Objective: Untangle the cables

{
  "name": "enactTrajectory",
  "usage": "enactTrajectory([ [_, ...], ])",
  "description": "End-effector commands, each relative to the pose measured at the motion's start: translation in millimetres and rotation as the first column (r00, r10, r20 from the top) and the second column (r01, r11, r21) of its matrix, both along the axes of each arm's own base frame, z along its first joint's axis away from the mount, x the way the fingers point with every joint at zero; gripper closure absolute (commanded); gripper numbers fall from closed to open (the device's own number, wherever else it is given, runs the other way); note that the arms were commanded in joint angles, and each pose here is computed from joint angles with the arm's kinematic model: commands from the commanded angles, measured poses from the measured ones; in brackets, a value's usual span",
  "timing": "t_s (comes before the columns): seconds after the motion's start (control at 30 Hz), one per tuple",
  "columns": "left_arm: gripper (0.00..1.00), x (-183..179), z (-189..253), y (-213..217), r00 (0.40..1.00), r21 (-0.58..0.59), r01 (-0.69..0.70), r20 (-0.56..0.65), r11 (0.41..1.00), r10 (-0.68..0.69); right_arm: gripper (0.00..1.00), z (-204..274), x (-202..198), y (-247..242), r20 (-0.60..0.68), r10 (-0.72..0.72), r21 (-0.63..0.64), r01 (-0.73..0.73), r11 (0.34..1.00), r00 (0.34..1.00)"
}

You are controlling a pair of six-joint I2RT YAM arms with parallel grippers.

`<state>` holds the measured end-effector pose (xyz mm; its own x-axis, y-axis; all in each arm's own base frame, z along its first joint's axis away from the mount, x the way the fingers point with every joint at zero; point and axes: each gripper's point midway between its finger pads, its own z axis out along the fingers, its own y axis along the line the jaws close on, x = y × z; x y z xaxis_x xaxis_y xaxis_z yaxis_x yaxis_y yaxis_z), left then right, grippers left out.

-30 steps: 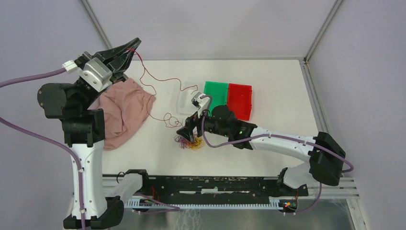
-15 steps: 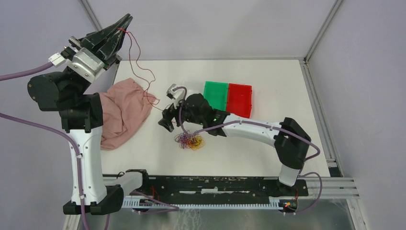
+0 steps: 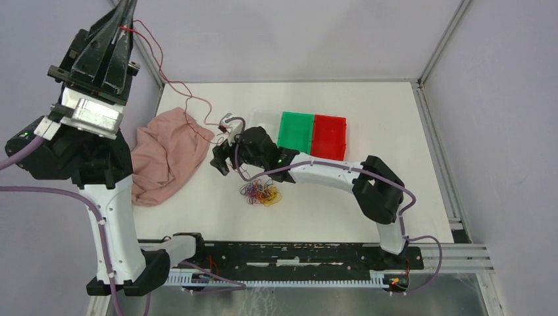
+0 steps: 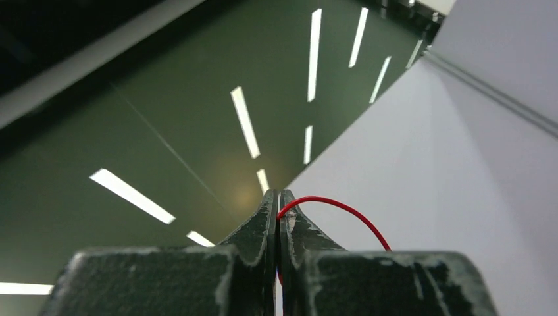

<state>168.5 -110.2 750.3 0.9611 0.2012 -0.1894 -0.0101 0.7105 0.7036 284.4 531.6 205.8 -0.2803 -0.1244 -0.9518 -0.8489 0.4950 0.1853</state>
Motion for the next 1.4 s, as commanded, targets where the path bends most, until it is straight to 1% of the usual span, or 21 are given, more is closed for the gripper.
enactTrajectory([
  [0.0, 0.97, -24.5, 35.5, 21.8, 0.951, -0.070, -0.185, 0.239, 0.980, 0.197, 0.15, -28.0, -1.7, -25.5, -0.021, -0.053, -0.028, 0.052, 0.998, 0.998],
  [0.13, 0.97, -18.2, 40.5, 28.5, 0.916, -0.078, -0.271, 0.285, 0.959, 0.282, 0.15, -75.9, -15.9, -60.0, -0.087, -0.092, -0.078, 0.085, 0.993, 0.992],
  [0.17, 0.97, -17.9, 44.4, 31.7, 0.909, -0.095, -0.283, 0.291, 0.954, 0.299, 0.15, -93.3, -20.4, -70.2, -0.112, -0.104, -0.109, 0.092, 0.990, 0.988],
  [0.23, 0.97, -18.4, 52.6, 36.3, 0.896, -0.123, -0.299, 0.306, 0.946, 0.323, 0.15, -108.6, -21.8, -81.7, -0.128, -0.130, -0.133, 0.113, 0.985, 0.983],
  [0.37, 0.97, -25.4, 71.2, 49.2, 0.855, -0.203, -0.334, 0.345, 0.921, 0.386, 0.20, -134.2, -18.6, -105.9, -0.164, -0.205, -0.182, 0.175, 0.968, 0.965],
  [0.4, 0.97, -28.1, 75.0, 52.0, 0.843, -0.223, -0.339, 0.359, 0.914, 0.400, 0.23, -137.5, -15.3, -111.9, -0.170, -0.231, -0.189, 0.198, 0.962, 0.958],
  [0.43, 0.97, -29.7, 78.1, 55.0, 0.831, -0.241, -0.346, 0.369, 0.907, 0.416, 0.29, -140.4, -11.8, -118.8, -0.178, -0.258, -0.194, 0.223, 0.955, 0.950],
  [0.5, 0.97, -34.8, 83.5, 60.4, 0.808, -0.280, -0.351, 0.391, 0.893, 0.440, 0.47, -144.7, -5.6, -131.8, -0.208, -0.299, -0.188, 0.261, 0.947, 0.931],
  [0.53, 0.97, -37.3, 85.7, 63.0, 0.794, -0.295, -0.362, 0.399, 0.884, 0.458, 0.53, -146.1, -3.2, -138.1, -0.227, -0.316, -0.182, 0.279, 0.943, 0.921],
  [0.6, 0.97, -39.8, 90.1, 69.5, 0.759, -0.331, -0.386, 0.417, 0.861, 0.501, 0.60, -150.0, 1.3, -153.1, -0.268, -0.361, -0.188, 0.319, 0.929, 0.893],
  [0.67, 0.97, -45.1, 97.0, 78.3, 0.718, -0.384, -0.404, 0.429, 0.830, 0.548, 0.61, -156.7, 2.4, -172.5, -0.303, -0.411, -0.216, 0.358, 0.909, 0.860],
  [0.73, 0.97, -48.9, 103.4, 84.8, 0.700, -0.420, -0.408, 0.426, 0.811, 0.573, 0.61, -158.2, 1.1, -191.0, -0.323, -0.444, -0.212, 0.393, 0.895, 0.836],
  [0.83, 0.97, -53.2, 106.6, 87.9, 0.656, -0.439, -0.435, 0.444, 0.786, 0.611, 0.61, -160.8, -4.6, -219.5, -0.347, -0.487, -0.212, 0.439, 0.873, 0.801],
  [0.93, 0.97, -56.5, 110.2, 91.2, 0.624, -0.459, -0.451, 0.452, 0.766, 0.638, 0.60, -151.8, -6.1, -245.3, -0.404, -0.519, -0.156, 0.502, 0.851, 0.753],
  [1.0, 0.97, -57.2, 113.0, 94.1, 0.607, -0.472, -0.463, 0.448, 0.750, 0.656, 0.61, -150.4, -6.3, -264.7, -0.422, -0.569, -0.182, 0.549, 0.816, 0.706],
  [1.03, 0.97, -56.8, 113.5, 95.3, 0.611, -0.476, -0.460, 0.442, 0.749, 0.656, 0.60, -149.2, -6.0, -272.0, -0.436, -0.585, -0.184, 0.568, 0.802, 0.684],
  [1.07, 0.97, -55.7, 113.0, 94.4, 0.640, -0.468, -0.448, 0.428, 0.762, 0.638, 0.58, -145.0, -6.3, -273.4, -0.446, -0.573, -0.164, 0.566, 0.808, 0.688],
  [1.17, 0.97, -27.6, 94.2, 78.8, 0.755, -0.342, -0.444, 0.355, 0.828, 0.552, 0.49, -127.5, -8.4, -260.3, -0.426, -0.486, -0.096, 0.495, 0.863, 0.764],
  [1.27, 0.97, -5.2, 64.6, 57.6, 0.837, -0.210, -0.404, 0.307, 0.890, 0.452, 0.40, -107.7, -16.4, -237.7, -0.393, -0.369, -0.051, 0.381, 0.923, 0.842],
  [1.3, 0.97, 2.1, 56.3, 53.0, 0.861, -0.179, -0.389, 0.280, 0.904, 0.426, 0.38, -101.0, -23.4, -228.8, -0.357, -0.317, -0.048, 0.322, 0.946, 0.879],
  [1.37, 0.97, 12.5, 42.4, 44.1, 0.896, -0.122, -0.358, 0.233, 0.926, 0.377, 0.35, -89.7, -38.3, -212.4, -0.299, -0.233, -0.054, 0.228, 0.972, 0.925],
])
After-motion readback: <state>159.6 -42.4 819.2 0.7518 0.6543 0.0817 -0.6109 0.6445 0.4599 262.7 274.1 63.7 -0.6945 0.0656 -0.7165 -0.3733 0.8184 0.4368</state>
